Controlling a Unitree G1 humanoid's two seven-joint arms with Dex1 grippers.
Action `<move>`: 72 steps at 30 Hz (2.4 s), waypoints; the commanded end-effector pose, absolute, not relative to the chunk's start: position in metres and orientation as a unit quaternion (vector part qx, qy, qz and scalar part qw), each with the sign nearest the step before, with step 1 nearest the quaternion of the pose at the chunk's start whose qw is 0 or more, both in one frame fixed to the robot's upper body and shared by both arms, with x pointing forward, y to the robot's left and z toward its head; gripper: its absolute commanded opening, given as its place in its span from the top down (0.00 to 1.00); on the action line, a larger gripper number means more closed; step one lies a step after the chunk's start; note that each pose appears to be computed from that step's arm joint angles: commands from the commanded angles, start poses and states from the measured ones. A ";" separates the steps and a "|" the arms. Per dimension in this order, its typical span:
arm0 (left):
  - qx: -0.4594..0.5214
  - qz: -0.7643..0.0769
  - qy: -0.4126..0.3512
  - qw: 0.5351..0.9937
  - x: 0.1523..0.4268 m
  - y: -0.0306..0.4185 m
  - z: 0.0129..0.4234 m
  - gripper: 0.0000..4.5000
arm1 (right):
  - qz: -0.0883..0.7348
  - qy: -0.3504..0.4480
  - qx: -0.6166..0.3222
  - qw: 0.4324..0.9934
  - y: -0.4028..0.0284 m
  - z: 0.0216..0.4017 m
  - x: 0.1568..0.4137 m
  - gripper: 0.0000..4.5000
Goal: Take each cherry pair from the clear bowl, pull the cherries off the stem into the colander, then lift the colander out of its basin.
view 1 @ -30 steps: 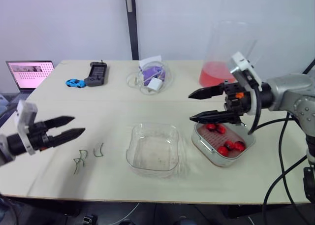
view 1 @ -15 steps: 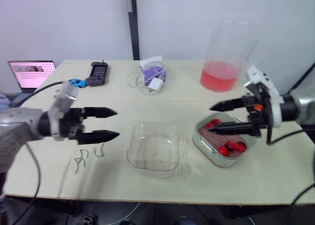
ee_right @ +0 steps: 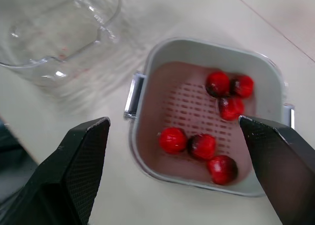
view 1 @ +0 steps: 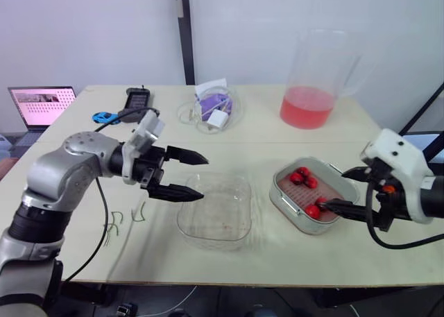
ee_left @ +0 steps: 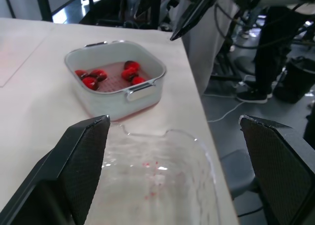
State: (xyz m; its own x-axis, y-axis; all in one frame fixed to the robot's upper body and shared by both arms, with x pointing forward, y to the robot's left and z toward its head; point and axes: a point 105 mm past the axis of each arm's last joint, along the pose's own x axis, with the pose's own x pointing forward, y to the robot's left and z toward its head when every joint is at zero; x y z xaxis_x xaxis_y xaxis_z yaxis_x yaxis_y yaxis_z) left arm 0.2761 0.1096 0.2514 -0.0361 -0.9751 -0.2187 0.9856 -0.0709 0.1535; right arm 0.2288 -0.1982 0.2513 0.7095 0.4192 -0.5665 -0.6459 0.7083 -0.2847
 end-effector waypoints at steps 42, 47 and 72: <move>0.170 -0.669 0.002 0.724 0.275 0.135 0.228 0.00 | 0.214 0.352 -0.177 0.894 -0.144 0.191 0.276 0.96; 0.175 -0.675 -0.002 0.717 0.276 0.129 0.227 0.00 | 0.241 0.332 -0.179 0.894 -0.141 0.203 0.269 0.96; 0.189 -0.714 -0.009 0.674 0.290 0.107 0.239 0.00 | 0.308 0.276 -0.284 0.865 -0.152 0.231 0.237 0.96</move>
State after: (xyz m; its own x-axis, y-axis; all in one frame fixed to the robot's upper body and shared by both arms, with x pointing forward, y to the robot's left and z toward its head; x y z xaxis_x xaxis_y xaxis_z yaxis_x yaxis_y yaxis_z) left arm 0.2910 0.1093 0.2289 -0.0133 -0.9668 -0.2550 0.9734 -0.0709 0.2179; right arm 0.2384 -0.1532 0.2145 0.6223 0.3649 -0.6925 -0.6907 0.6722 -0.2665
